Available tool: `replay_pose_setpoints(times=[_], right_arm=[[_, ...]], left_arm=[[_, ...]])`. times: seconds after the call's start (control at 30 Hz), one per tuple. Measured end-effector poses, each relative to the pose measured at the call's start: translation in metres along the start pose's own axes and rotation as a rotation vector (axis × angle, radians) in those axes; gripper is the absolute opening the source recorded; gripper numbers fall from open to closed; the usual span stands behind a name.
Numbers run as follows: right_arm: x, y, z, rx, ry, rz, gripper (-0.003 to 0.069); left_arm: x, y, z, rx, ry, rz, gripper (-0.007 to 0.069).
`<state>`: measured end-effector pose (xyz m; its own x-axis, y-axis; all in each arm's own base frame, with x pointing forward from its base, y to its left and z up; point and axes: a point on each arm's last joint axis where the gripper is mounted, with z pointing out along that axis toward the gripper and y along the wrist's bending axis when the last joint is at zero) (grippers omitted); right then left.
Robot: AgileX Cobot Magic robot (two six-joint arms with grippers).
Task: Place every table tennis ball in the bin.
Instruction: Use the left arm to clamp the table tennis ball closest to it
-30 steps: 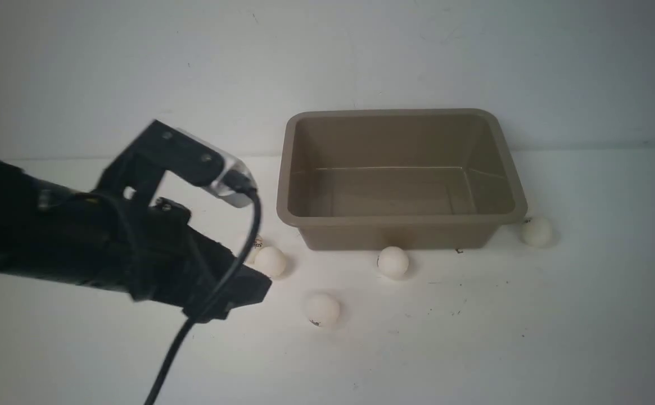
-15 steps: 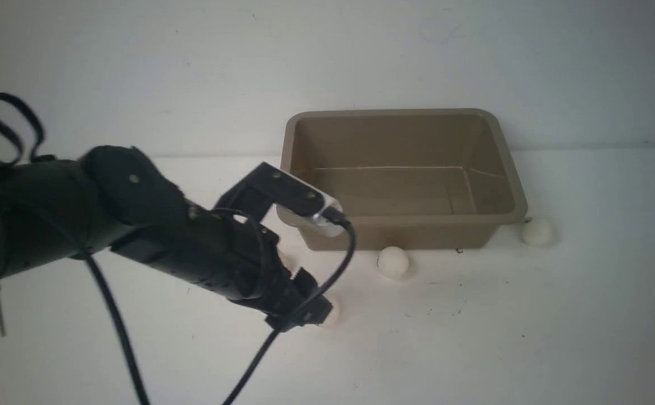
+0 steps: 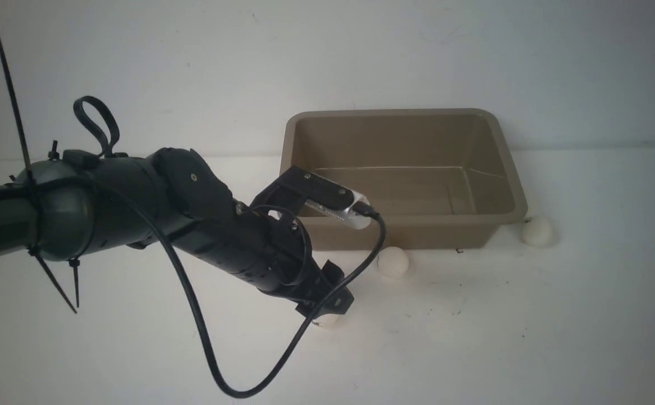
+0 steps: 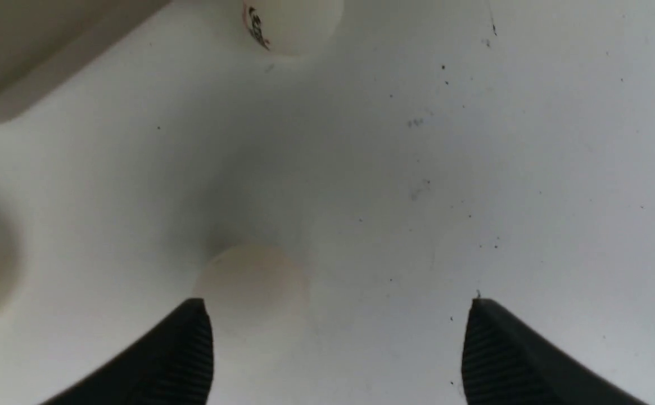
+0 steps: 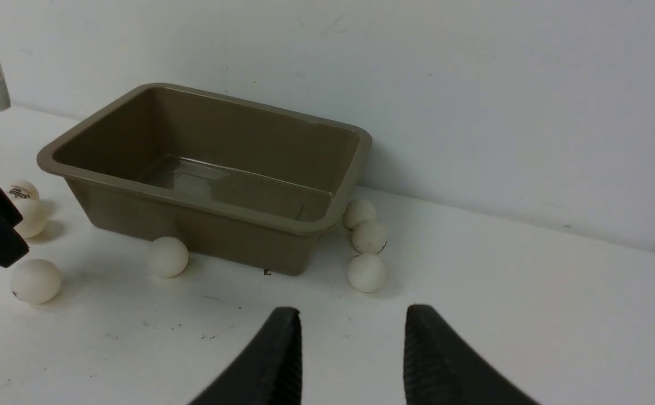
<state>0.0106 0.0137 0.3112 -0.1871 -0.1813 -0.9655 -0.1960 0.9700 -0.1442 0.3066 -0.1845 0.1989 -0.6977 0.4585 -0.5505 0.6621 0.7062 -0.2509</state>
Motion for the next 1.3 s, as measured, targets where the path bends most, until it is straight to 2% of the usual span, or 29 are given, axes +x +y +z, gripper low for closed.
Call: replay_pose_setpoints(times=[0.5, 0.67, 1.0, 1.3], right_arm=[[0.0, 0.0, 0.0, 0.001, 0.0, -0.001, 0.0243], [0.0, 0.0, 0.0, 0.001, 0.0, -0.001, 0.0243], [-0.002, -0.001, 0.0, 0.007, -0.017, -0.003, 0.0243], [-0.002, -0.001, 0.0, 0.01, -0.018, -0.005, 0.0243]], left_arm=[[0.009, 0.016, 0.032, -0.048, 0.038, -0.02, 0.0534], [0.011, 0.019, 0.037, -0.061, 0.037, -0.022, 0.051], [0.01, 0.006, 0.042, -0.045, 0.043, 0.041, 0.0499], [0.009, 0.007, 0.042, -0.059, 0.029, 0.049, 0.0499]])
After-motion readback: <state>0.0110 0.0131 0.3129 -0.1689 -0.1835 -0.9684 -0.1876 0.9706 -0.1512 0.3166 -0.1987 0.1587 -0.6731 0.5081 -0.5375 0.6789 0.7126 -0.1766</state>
